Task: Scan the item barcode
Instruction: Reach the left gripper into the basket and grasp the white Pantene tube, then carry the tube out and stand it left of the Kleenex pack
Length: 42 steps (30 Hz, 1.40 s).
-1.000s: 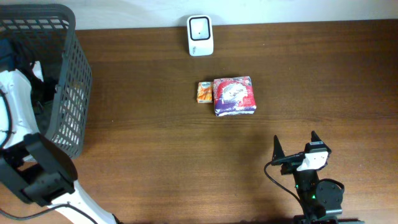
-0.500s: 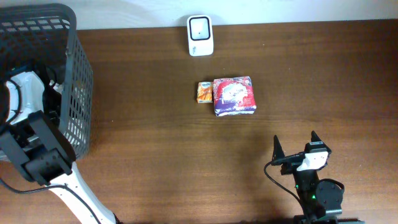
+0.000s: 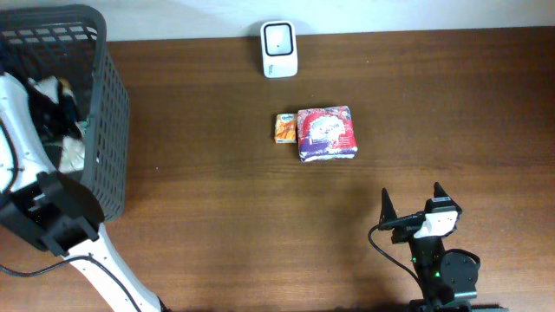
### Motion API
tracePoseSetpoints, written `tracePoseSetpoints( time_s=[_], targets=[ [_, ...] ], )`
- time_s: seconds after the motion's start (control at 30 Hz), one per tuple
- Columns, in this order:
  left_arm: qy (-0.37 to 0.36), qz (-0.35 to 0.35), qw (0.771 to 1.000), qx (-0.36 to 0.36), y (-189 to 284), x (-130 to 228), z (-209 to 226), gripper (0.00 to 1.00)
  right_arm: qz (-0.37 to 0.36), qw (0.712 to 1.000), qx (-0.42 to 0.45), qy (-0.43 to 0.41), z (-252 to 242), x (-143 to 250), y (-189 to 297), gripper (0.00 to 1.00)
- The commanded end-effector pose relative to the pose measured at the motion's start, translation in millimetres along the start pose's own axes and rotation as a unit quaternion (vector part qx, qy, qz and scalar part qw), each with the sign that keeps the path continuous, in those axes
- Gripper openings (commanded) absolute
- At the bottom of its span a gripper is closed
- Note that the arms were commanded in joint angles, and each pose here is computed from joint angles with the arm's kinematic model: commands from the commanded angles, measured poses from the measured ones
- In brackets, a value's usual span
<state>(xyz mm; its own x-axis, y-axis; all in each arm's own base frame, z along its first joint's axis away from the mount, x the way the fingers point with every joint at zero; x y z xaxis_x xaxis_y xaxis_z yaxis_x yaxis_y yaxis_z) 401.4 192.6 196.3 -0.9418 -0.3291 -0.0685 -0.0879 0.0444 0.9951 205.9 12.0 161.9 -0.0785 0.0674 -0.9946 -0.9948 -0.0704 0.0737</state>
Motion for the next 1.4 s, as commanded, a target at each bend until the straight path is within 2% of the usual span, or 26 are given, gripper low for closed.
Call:
tracePoseSetpoints(
  time_s=[0.0,0.1,0.3,0.37,0.53,0.6,0.7,0.8,0.9,0.97,1.17,1.37],
  targets=[
    [0.043,-0.111,0.993,-0.001,69.2,-11.4,-3.7,0.0,0.002,1.0,0.003,-0.004,-1.3,3.0,-0.2,0.99],
    [0.072,-0.196,0.978,0.001,126.5,-5.4,-9.8,0.0,0.002,1.0,0.003,-0.004,-1.3,3.0,-0.2,0.99],
    [0.083,-0.282,0.956,0.005,199.1,31.3,-21.2,0.0,0.002,1.0,0.003,-0.004,-1.3,3.0,-0.2,0.99],
    [0.069,-0.304,0.949,0.04,218.1,43.2,-34.5,0.0,0.002,1.0,0.003,-0.004,-1.3,3.0,-0.2,0.99],
    [-0.009,-0.305,0.927,0.218,238.0,56.0,-96.2,0.0,0.002,1.0,0.003,-0.004,-1.3,3.0,-0.2,0.99],
    [-0.04,-0.293,0.922,0.25,238.4,59.6,-120.6,0.0,0.002,1.0,0.003,-0.004,-1.3,2.8,-0.2,0.99],
    [-0.11,-0.277,0.919,0.259,234.1,68.6,-166.1,0.0,0.002,1.0,0.003,-0.004,-1.3,3.0,-0.2,0.99],
    [-0.136,-0.252,0.934,0.215,216.3,75.1,-198.7,0.0,0.002,1.0,0.003,-0.004,-1.3,3.0,-0.2,0.99],
    [-0.081,-0.192,0.968,0.138,176.0,81.4,-224.0,0.0,0.002,1.0,0.003,-0.004,-1.3,3.0,-0.2,0.99],
    [-0.069,-0.152,0.981,0.097,145.1,88.7,-243.0,0.0,0.002,1.0,0.003,-0.004,-1.3,3.0,-0.2,0.99],
    [-0.148,-0.095,0.982,0.075,32.8,100.2,-313.7,0.0,0.002,1.0,0.003,-0.004,-1.3,3.0,-0.2,0.99],
    [-0.152,-0.107,0.978,0.097,-64.8,111.2,-346.8,0.0,0.002,1.0,0.003,-0.004,-1.3,3.0,-0.2,0.99]
  ],
)
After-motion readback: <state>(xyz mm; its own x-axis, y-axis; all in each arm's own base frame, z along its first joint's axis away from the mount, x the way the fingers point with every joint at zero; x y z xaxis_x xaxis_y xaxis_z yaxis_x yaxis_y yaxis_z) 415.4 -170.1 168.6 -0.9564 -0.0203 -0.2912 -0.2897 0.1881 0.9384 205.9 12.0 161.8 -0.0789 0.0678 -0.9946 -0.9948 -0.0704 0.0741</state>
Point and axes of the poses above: each gripper's point midway between its finger pads, its own y axis back along the fingers, its own z axis along the line the jaws close on, x = y × z, the point moved 4 cm from there along y, back along the fingers, and after that the axes turned 4 degrees about -y, right-handed, at the moved point
